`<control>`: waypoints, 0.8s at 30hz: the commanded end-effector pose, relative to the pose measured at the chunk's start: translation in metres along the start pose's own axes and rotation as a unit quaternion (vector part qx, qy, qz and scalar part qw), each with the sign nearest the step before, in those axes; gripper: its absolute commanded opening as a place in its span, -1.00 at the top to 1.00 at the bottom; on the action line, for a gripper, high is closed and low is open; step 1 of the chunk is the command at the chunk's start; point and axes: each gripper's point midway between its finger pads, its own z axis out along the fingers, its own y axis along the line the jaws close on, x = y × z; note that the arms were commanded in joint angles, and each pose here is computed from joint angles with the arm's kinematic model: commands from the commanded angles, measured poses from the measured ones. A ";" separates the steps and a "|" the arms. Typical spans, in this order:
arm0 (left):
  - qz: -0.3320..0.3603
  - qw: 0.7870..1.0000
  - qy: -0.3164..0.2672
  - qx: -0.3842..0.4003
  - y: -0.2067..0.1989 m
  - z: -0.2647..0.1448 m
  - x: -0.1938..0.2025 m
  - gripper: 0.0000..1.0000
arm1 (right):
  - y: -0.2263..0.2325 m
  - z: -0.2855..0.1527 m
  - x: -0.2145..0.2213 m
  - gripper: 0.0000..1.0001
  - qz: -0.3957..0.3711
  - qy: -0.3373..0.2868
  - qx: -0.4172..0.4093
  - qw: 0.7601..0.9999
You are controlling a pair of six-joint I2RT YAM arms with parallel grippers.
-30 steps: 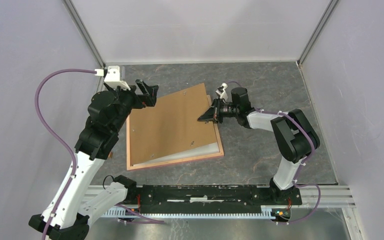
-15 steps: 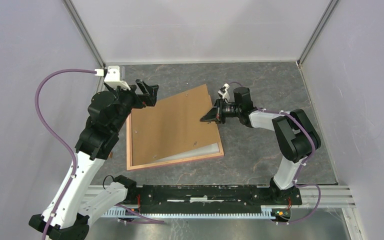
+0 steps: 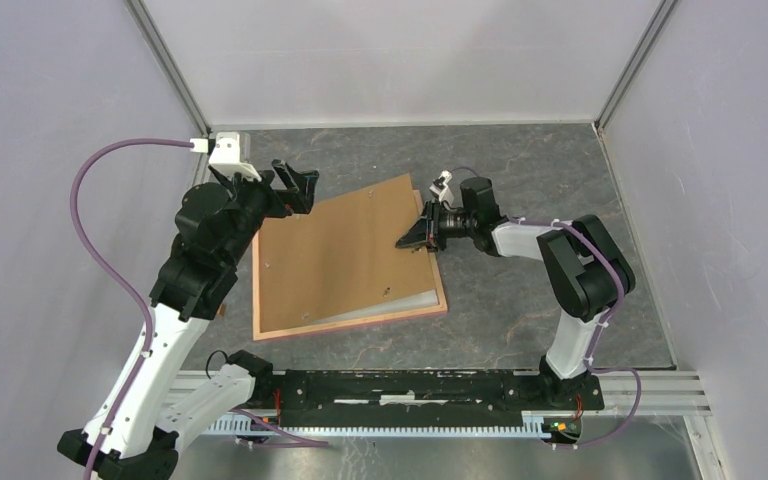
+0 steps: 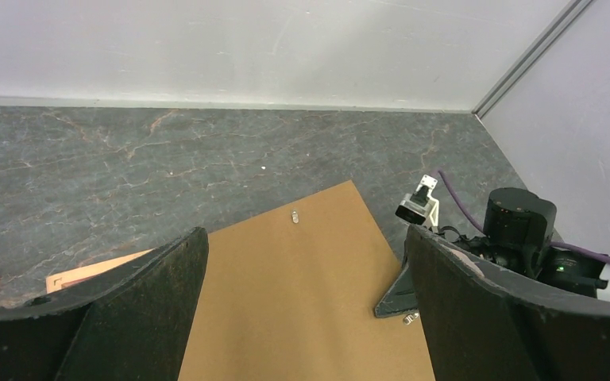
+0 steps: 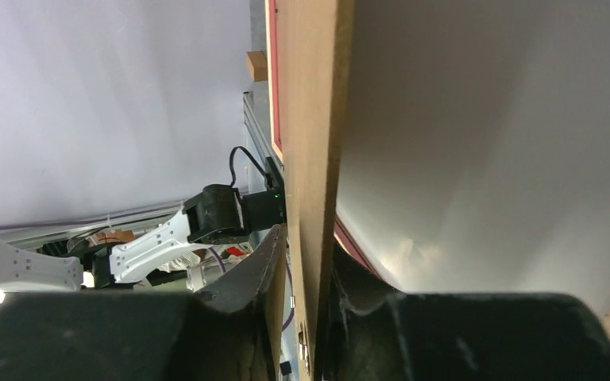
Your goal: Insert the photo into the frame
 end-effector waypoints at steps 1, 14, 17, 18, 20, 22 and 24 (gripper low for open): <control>0.015 0.999 -0.031 0.013 -0.004 -0.003 -0.016 -1.00 | 0.009 0.007 -0.009 0.46 -0.058 -0.001 -0.001 0.998; 0.014 0.999 -0.039 0.019 -0.006 -0.008 -0.019 -1.00 | -0.019 -0.021 -0.030 -0.50 -0.210 -0.012 0.167 0.963; 0.013 0.999 -0.041 0.020 -0.006 -0.010 -0.020 -1.00 | -0.024 -0.044 -0.039 -0.71 -0.263 -0.028 0.234 0.935; 0.013 0.999 -0.042 0.020 -0.006 -0.010 -0.021 -1.00 | -0.024 -0.051 -0.041 -0.76 -0.276 -0.035 0.251 0.927; 0.013 0.999 -0.042 0.020 -0.006 -0.010 -0.021 -1.00 | -0.023 -0.067 -0.044 -0.78 -0.303 -0.051 0.280 0.910; 0.013 0.999 -0.042 0.022 -0.007 -0.010 -0.020 -1.00 | -0.031 -0.080 -0.043 -0.79 -0.317 -0.053 0.316 0.892; 0.013 0.999 -0.042 0.024 -0.008 -0.010 -0.020 -1.00 | -0.043 -0.090 -0.040 -0.74 -0.316 -0.052 0.352 0.880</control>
